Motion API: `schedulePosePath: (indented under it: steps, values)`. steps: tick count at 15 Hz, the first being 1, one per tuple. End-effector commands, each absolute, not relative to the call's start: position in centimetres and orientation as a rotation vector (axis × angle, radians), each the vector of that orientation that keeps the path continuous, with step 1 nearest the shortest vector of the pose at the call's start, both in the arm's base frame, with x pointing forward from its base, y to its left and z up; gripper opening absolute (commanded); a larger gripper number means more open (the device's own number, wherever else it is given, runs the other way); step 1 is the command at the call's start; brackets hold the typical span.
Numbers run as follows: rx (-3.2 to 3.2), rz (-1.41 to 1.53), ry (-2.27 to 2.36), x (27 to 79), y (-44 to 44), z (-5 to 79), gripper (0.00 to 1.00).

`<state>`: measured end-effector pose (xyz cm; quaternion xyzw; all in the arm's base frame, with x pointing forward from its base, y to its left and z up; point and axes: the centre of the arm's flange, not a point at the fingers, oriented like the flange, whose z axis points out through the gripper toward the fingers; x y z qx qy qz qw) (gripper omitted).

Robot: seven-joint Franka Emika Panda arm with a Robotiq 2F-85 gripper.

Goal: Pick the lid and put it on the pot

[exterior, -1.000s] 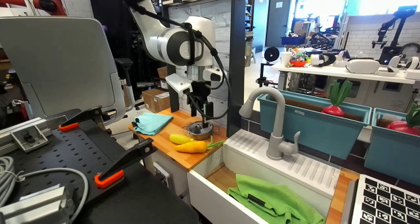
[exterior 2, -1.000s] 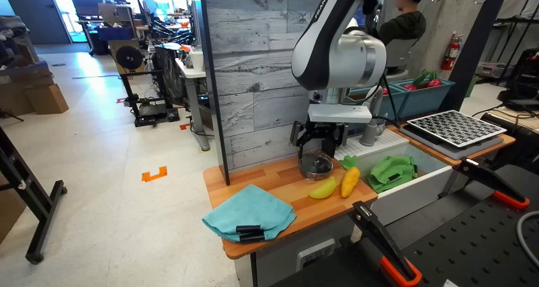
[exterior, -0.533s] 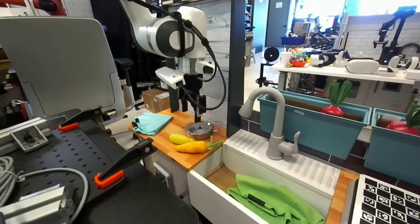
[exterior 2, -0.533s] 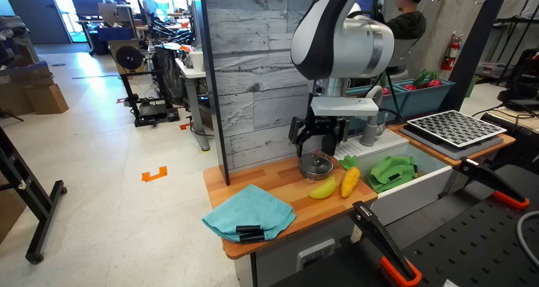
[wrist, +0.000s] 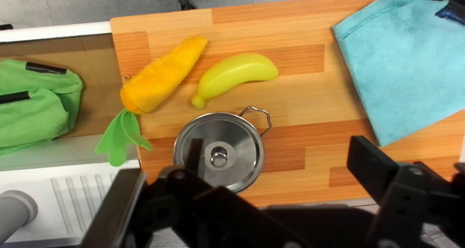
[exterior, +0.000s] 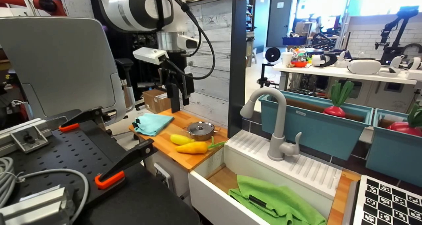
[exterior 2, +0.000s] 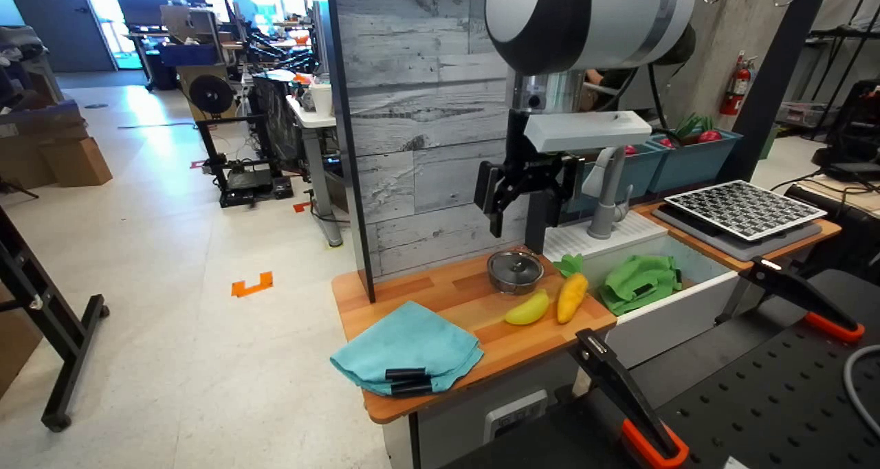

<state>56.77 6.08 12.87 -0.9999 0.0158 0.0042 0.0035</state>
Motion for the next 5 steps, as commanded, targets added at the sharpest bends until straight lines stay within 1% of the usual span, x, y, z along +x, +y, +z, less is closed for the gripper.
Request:
schedulePosePath:
  steps: [1, 5]
  values:
    - [-3.139, 0.010, 0.036, 56.45, 6.33, 13.32, 1.00]
    - [-3.144, 0.016, 0.032, 56.07, 6.24, 13.43, 1.00]
